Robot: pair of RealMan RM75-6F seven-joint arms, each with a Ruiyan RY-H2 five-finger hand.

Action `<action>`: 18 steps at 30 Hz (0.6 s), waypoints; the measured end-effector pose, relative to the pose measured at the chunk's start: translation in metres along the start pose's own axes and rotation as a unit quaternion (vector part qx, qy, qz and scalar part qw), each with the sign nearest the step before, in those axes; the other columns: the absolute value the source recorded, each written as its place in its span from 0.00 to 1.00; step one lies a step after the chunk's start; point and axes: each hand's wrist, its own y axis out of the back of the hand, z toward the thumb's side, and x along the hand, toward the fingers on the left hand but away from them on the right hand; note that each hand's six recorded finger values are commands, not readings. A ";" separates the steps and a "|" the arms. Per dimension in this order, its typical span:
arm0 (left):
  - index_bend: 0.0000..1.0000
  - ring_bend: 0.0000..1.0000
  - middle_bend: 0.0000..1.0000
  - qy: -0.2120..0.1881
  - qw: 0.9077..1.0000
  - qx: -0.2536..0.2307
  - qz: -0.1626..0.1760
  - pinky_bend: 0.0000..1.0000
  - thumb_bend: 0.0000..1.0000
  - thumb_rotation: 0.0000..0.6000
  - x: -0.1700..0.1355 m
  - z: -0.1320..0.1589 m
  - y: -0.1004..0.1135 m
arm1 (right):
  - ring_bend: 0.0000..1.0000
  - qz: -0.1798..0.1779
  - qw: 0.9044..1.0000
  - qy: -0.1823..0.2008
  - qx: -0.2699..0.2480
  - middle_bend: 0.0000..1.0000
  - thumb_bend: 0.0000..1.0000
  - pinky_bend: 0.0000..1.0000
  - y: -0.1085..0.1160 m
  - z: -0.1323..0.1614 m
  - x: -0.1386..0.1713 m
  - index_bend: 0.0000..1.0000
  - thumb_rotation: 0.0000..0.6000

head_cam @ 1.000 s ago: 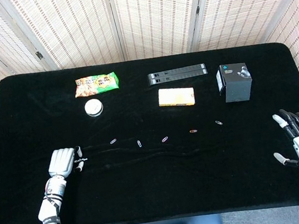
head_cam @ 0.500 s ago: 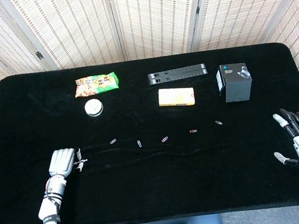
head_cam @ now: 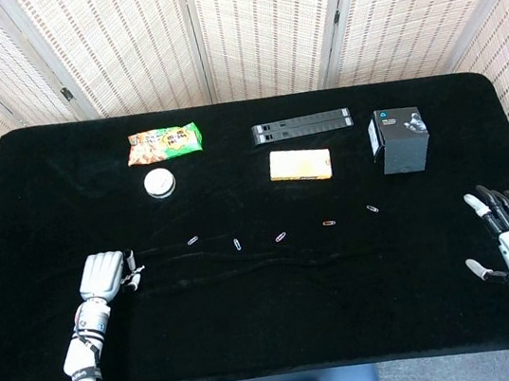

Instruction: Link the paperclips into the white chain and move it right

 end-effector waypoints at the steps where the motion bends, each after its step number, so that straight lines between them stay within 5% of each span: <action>1: 0.80 1.00 1.00 -0.002 1.000 -0.003 0.005 1.00 0.57 1.00 -0.001 0.001 0.003 | 0.00 0.000 1.000 0.000 0.000 0.00 0.23 0.00 0.000 0.000 0.000 0.00 0.98; 8: 0.80 1.00 1.00 -0.026 0.997 -0.068 0.035 1.00 0.58 1.00 -0.006 0.018 0.026 | 0.00 0.002 1.000 0.004 -0.005 0.00 0.23 0.00 0.000 0.001 0.001 0.00 0.98; 18: 0.80 1.00 1.00 -0.090 0.988 -0.122 0.019 1.00 0.58 1.00 0.015 0.075 0.036 | 0.00 0.007 1.000 0.003 -0.020 0.00 0.23 0.00 0.003 -0.004 0.001 0.00 0.99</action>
